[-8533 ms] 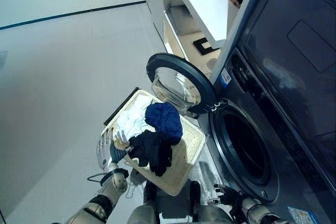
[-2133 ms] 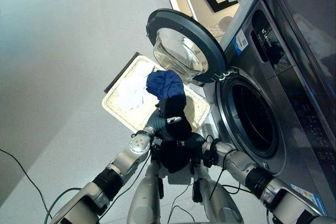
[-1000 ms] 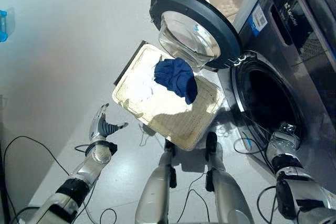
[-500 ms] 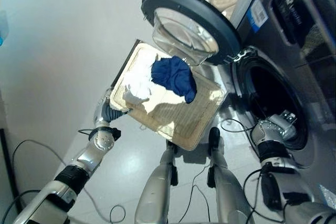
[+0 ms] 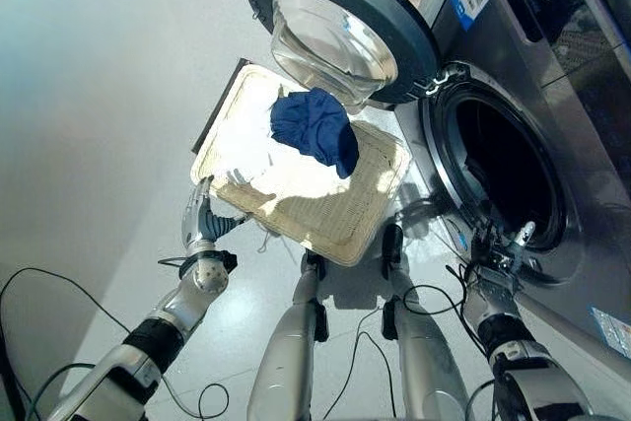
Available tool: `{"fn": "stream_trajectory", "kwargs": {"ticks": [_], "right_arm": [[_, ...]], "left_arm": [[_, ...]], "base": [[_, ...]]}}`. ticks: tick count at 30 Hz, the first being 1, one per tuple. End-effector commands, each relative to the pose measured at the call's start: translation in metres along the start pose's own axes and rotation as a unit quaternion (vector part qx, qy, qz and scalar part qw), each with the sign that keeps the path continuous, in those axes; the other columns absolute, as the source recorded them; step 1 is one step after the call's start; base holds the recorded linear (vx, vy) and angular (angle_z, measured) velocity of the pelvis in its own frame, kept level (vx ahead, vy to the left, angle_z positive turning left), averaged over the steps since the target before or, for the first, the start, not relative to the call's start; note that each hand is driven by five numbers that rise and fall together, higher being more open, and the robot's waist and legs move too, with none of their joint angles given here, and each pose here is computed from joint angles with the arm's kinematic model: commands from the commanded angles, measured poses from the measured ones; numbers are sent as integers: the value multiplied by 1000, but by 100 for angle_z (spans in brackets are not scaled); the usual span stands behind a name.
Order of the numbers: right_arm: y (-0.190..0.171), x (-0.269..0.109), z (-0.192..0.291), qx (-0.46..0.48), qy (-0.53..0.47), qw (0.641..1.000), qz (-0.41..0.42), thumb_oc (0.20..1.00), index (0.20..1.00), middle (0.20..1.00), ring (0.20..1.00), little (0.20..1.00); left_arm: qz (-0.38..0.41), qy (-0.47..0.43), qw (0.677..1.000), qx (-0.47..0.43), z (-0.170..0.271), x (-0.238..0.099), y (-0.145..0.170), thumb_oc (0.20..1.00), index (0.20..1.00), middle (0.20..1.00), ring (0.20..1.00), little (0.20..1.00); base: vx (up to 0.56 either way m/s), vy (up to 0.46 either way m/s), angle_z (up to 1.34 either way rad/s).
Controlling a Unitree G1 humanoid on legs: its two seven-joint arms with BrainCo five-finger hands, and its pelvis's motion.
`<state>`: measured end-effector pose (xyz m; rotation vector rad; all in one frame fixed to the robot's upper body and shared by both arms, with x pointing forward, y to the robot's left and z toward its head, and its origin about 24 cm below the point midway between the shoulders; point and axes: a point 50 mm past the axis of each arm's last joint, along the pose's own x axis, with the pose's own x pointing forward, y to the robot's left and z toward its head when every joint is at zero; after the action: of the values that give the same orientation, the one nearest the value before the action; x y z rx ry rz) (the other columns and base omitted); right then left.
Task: Put the clothes into the washing machine.
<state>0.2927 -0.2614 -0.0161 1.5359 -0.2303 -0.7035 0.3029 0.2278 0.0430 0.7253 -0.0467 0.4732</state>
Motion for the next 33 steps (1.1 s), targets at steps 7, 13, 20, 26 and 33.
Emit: {"fn": "stream_trajectory", "kwargs": {"ticks": [7,13,20,26,33], "right_arm": [[22,4,-9,-134,53,988,60,1000,1000,1000,1000,1000],[26,-1,-24,-177,88,977,79,1000,1000,1000,1000,1000],[33,-16,-52,-284,139,937,146,1000,1000,1000,1000,1000],[44,-28,-73,-364,190,885,218,1000,1000,1000,1000,1000],[38,-45,-92,-366,283,849,256,1000,1000,1000,1000,1000]], "left_arm": [[70,3,994,86,9,35,17,1000,1000,1000,1000,1000],[90,37,990,101,10,51,24,1000,1000,1000,1000,1000],[128,105,982,94,10,64,32,1000,1000,1000,1000,1000],[152,153,970,114,11,73,45,1000,1000,1000,1000,1000],[218,204,928,225,17,93,89,1000,1000,1000,1000,1000]], "base": [[6,112,-3],[-4,104,-7],[-2,124,-10],[-10,62,-4],[-12,86,-4]]}}
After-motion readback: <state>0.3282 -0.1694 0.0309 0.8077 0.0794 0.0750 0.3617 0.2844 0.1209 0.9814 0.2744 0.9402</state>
